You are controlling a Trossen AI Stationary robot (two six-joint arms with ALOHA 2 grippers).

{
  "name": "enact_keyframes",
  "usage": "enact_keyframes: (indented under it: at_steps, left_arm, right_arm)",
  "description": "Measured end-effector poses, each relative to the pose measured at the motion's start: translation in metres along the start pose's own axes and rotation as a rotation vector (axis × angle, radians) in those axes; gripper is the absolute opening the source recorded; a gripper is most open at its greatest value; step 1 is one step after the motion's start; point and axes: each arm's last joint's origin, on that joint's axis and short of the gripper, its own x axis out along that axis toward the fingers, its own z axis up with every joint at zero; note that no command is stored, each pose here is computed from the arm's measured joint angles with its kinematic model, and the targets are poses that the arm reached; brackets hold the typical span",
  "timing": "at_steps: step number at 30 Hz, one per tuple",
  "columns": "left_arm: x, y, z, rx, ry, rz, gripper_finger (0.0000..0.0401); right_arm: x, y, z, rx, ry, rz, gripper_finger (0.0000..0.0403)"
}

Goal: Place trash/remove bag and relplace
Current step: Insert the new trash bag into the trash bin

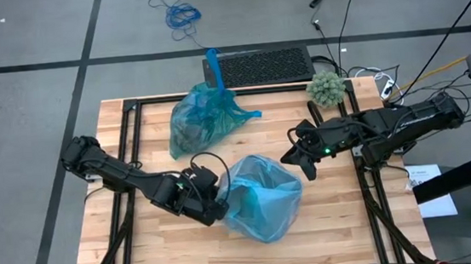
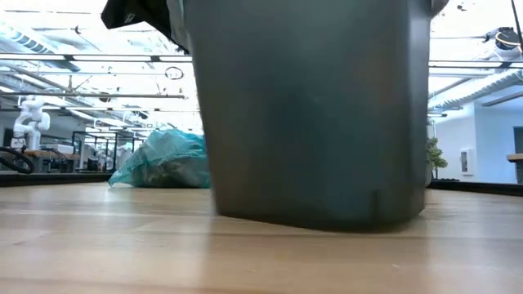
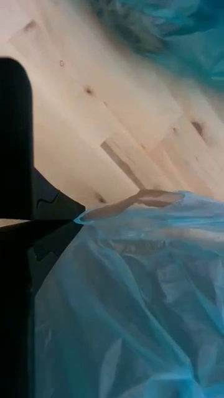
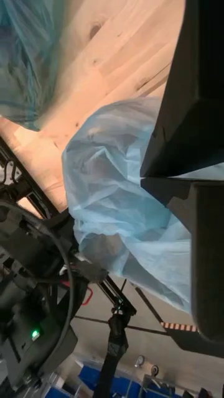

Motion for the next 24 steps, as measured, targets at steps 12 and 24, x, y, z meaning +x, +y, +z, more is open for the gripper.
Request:
enact_keyframes:
  at_steps: [12,24]
  left_arm:
    - [-0.016,0.012,0.014,0.034,0.002,-0.06,0.0]
    - [-0.067,0.017,0.058,0.008,-0.075,-0.281,0.0]
  right_arm:
    - [-0.003,0.003,0.003,-0.007,-0.031,0.04,0.0004]
    - [-0.029,0.021,0.017,-0.369,-0.045,0.209,0.0004]
